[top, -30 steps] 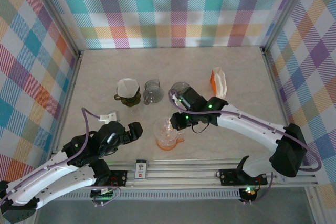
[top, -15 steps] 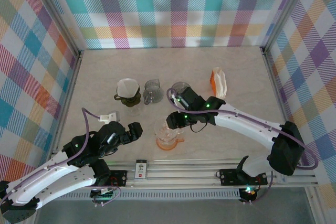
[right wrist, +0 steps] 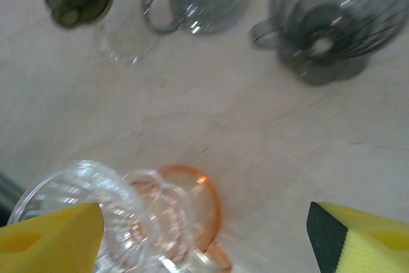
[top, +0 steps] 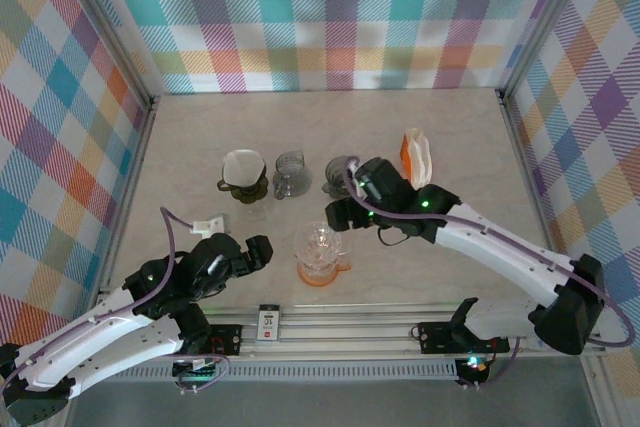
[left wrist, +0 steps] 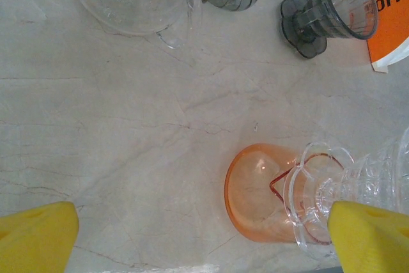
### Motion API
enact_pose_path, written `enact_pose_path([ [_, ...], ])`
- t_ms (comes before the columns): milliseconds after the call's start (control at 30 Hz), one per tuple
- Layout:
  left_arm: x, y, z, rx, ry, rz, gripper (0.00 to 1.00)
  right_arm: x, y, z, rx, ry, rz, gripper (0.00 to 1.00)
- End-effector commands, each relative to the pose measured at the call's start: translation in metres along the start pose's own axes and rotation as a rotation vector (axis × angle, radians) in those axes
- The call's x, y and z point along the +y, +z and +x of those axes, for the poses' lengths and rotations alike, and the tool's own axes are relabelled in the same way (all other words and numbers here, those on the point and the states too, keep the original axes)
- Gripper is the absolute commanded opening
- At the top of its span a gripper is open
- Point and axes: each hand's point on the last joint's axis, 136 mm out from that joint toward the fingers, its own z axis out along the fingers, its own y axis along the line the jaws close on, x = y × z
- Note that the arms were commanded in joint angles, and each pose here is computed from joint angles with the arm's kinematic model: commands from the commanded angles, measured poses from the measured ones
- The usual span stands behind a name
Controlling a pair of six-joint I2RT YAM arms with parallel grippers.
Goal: Place the coffee filter in the dripper
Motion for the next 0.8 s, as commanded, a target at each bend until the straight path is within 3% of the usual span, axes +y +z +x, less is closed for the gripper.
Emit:
enact_pose_path([
  [0, -0.005, 0.002, -0.002, -0.016, -0.021, 0.024, 1.0, -0.045, -0.007, -0.027, -0.074, 0.016, 0.141, 0.84],
  [167, -0.006, 0.003, -0.001, -0.012, -0.022, 0.021, 1.0, -0.113, 0.003, -0.054, -0.118, 0.124, 0.259, 0.72],
  [300, -0.005, 0.005, 0.002, 0.0, -0.026, 0.018, 1.0, -0.16, 0.017, -0.067, -0.106, 0.18, 0.347, 0.53],
  [500, -0.001, 0.005, 0.002, -0.004, -0.029, 0.004, 1.0, -0.197, 0.04, -0.079, -0.061, 0.236, 0.408, 0.37],
  [767, 0.0, 0.006, 0.001, -0.012, -0.025, -0.008, 1.0, -0.226, 0.068, -0.083, -0.01, 0.269, 0.48, 0.32],
])
